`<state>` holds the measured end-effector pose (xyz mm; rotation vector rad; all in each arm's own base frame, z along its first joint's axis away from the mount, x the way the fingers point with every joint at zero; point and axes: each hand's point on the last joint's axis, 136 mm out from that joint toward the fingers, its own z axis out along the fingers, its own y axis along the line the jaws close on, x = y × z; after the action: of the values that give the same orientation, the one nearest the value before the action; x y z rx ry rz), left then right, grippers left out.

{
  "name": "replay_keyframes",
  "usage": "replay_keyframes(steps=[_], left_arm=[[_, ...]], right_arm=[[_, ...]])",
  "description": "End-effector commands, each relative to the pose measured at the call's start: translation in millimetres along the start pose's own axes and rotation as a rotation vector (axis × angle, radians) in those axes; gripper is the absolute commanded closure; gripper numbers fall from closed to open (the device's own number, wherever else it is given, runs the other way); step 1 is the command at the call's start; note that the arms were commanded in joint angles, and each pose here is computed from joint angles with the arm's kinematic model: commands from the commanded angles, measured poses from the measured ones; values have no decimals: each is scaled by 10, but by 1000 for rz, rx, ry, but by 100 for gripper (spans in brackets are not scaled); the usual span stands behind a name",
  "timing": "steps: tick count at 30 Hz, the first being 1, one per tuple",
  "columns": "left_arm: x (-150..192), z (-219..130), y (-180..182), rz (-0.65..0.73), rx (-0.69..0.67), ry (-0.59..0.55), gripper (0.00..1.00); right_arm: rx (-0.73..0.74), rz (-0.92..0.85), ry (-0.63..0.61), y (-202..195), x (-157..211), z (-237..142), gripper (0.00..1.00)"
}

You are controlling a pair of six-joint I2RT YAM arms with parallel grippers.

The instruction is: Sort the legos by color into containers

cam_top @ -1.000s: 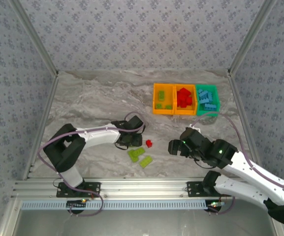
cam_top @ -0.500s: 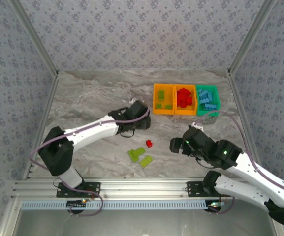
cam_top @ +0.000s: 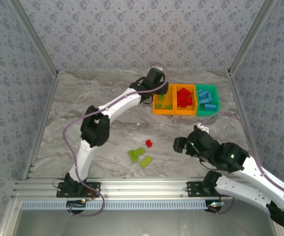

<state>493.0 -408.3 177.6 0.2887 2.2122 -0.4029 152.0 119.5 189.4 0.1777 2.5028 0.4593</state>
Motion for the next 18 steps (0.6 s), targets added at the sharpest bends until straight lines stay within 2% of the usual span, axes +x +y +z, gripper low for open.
replay_keyframes(steps=[1, 5, 10, 15, 18], left_arm=[[-256, -104, -198, 47, 62, -27, 27], [-432, -235, -302, 36, 107, -58, 18], [-510, -657, -303, 19, 146, -88, 17], [-514, -1519, -127, -26, 208, -212, 17], [-295, -2017, 78, -22, 212, -237, 16]], right_arm=[[33, 21, -29, -100, -42, -91, 0], [41, 23, -27, -135, -20, -81, 0], [34, 11, -30, -117, -12, -32, 0], [-58, -45, 9, 194, 14, 141, 0], [-94, -100, 67, 434, 68, 306, 0]])
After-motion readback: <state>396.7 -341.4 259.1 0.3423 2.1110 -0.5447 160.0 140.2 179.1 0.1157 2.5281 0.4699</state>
